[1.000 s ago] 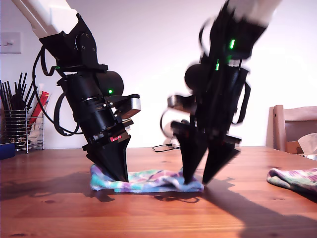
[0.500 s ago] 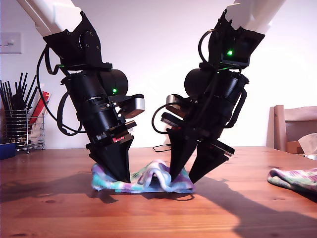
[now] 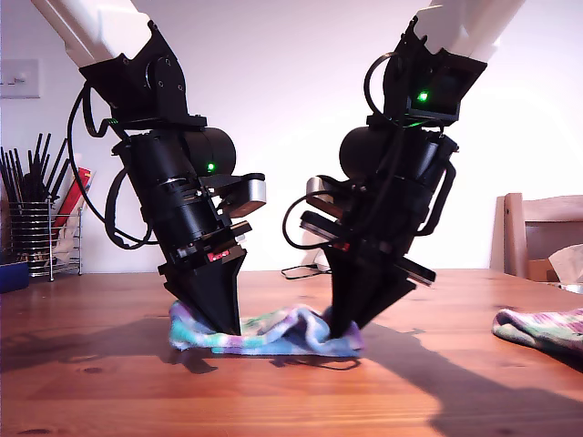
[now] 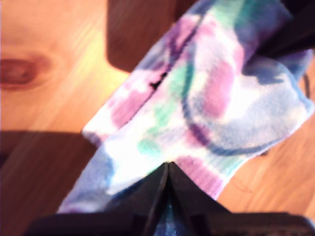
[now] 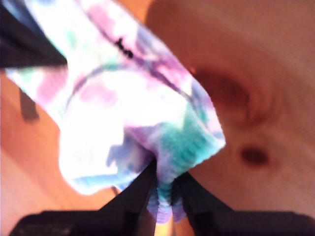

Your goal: Fold the socks in front of you. After folding them, place them to the right side.

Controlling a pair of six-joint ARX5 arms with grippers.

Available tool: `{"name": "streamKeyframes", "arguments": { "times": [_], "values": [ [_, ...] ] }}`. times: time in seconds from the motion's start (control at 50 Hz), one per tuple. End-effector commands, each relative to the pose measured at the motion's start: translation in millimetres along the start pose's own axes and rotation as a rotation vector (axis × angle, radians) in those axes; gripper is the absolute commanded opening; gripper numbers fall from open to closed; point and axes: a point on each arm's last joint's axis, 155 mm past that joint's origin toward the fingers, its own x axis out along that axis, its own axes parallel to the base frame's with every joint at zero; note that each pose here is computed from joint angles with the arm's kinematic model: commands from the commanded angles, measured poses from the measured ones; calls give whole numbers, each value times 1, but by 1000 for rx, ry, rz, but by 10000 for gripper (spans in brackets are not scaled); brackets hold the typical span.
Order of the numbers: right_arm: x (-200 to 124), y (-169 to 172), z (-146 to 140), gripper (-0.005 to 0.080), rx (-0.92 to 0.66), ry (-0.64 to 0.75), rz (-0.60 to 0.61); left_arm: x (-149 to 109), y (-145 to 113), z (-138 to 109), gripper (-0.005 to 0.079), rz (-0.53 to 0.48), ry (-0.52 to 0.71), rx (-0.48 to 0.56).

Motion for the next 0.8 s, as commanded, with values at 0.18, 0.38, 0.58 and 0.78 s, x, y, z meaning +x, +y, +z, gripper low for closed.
{"name": "streamKeyframes", "arguments": {
  "times": [0.18, 0.38, 0.58, 0.78],
  "values": [
    [-5, -10, -16, -13, 24, 55, -25, 42, -11, -45, -11, -56, 148, -26],
    [-20, -10, -12, -13, 26, 62, -46, 19, -14, -15, -11, -70, 37, -8],
    [-38, -15, -9, -13, 67, 74, -92, -14, -19, 24, -11, -70, -98, 29],
    [-74, -28, 2, -12, 109, 27, -176, -35, -21, 51, -10, -60, -205, 29]
  ]
}}
